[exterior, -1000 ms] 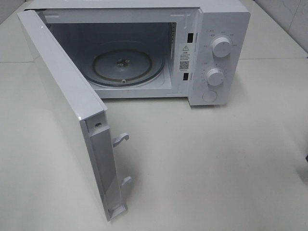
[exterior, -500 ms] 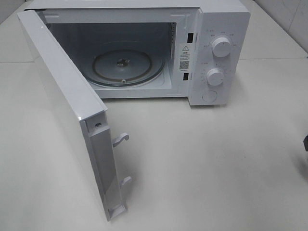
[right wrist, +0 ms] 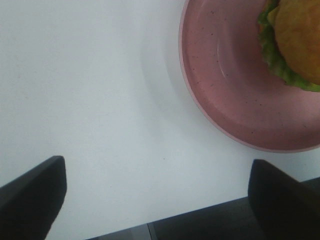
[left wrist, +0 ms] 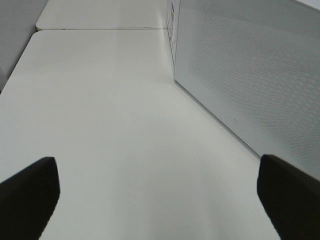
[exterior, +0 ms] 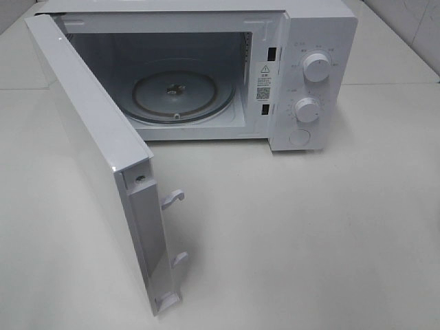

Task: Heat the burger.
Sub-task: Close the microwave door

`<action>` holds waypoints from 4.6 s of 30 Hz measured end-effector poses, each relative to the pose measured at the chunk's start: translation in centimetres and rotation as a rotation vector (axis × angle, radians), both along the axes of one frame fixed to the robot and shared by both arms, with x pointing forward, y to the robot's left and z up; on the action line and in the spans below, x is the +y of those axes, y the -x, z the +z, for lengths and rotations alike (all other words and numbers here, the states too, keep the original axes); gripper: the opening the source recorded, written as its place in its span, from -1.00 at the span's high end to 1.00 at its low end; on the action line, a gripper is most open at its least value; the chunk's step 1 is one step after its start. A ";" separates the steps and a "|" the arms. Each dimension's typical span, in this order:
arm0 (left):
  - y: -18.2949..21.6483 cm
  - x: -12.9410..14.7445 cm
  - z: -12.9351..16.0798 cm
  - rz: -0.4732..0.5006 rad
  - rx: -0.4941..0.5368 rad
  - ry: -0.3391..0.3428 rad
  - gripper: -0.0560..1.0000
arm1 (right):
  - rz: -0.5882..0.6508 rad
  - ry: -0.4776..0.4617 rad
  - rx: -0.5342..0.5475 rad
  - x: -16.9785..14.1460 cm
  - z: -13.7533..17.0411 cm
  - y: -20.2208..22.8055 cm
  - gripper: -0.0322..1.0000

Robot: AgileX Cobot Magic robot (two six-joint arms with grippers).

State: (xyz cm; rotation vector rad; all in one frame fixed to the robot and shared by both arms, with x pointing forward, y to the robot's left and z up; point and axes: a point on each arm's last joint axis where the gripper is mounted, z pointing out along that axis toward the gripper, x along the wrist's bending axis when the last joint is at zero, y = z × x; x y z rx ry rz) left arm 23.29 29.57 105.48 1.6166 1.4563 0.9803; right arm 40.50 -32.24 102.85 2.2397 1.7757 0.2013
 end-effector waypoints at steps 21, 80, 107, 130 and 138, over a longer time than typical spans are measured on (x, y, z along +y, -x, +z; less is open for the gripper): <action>0.0 0.0 0.0 0.000 0.000 0.000 -0.99 | 0.058 0.038 -0.450 1.3 4.3 12.0 -0.42; 0.0 0.0 0.0 0.000 0.000 0.000 -0.99 | 0.202 0.032 -0.755 2.5 2.1 17.4 -0.40; 0.0 0.0 0.0 0.000 0.000 0.000 -0.99 | 0.202 0.032 -0.755 2.5 2.1 17.4 -0.40; -8.3 0.5 1.2 0.003 -0.179 -0.073 0.64 | 0.202 0.032 -0.755 2.5 2.1 17.4 -0.39; -9.7 0.6 -0.7 0.022 -0.237 -0.055 0.88 | 0.202 0.031 -0.756 2.5 2.1 17.4 -0.39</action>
